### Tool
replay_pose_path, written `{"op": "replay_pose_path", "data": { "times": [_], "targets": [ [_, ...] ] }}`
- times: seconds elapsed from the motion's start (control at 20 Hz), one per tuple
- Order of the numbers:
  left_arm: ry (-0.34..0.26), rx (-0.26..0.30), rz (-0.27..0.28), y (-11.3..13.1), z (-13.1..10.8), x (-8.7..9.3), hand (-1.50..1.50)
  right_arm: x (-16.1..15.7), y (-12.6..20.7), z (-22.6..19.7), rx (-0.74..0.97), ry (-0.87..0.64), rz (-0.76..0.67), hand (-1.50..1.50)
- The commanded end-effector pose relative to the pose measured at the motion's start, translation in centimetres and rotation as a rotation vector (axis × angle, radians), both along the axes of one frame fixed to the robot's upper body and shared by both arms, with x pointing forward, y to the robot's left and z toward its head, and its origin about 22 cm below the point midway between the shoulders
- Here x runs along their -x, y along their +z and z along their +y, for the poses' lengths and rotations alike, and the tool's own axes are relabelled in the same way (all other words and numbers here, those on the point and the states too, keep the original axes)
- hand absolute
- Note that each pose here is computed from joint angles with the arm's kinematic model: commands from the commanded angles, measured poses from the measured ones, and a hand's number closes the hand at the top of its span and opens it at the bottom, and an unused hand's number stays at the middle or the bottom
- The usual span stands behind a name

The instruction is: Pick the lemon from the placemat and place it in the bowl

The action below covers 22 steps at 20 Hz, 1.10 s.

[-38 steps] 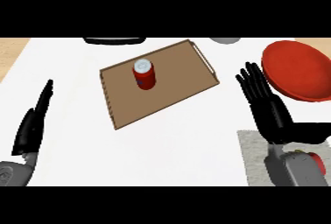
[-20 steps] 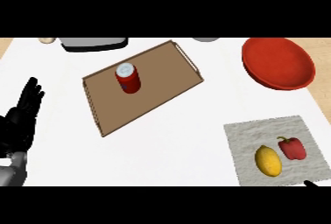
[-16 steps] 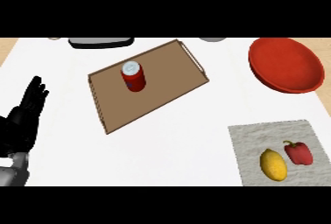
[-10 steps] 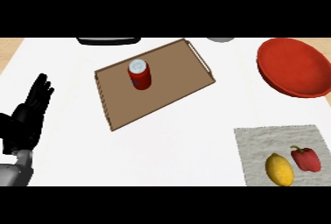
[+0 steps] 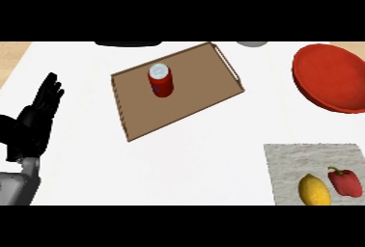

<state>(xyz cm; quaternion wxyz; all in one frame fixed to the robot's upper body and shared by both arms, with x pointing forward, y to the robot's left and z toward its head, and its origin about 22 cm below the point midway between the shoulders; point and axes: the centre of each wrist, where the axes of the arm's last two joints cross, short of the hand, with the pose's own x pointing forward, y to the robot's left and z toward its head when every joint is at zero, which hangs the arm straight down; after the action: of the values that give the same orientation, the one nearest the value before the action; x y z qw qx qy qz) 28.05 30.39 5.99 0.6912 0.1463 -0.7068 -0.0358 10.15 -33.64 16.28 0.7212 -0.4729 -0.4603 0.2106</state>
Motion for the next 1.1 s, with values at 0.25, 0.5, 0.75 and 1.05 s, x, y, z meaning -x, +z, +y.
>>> {"op": "replay_pose_path", "data": {
  "times": [0.25, 0.5, 0.75, 1.05],
  "targets": [
    [-0.001, 0.015, -0.006, -0.8, -0.1, 0.7, 0.0, -5.2, 0.0, -0.9, -0.071, 0.064, 0.307, -1.5],
    [0.004, -0.009, 0.007, -0.5, -0.1, 0.2, 0.0, -7.0, -2.4, 0.1, -0.099, 0.12, 0.48, -1.5],
    [-0.023, 0.003, 0.01, 0.2, 0.1, 0.8, 0.0, -7.9, -4.8, 1.5, -0.119, 0.122, 0.595, -1.5],
    [-0.007, 0.009, 0.02, -2.3, 0.4, 0.7, 0.0, -8.4, -4.5, 1.9, 0.032, 0.133, 0.507, -1.5]
  ]
}}
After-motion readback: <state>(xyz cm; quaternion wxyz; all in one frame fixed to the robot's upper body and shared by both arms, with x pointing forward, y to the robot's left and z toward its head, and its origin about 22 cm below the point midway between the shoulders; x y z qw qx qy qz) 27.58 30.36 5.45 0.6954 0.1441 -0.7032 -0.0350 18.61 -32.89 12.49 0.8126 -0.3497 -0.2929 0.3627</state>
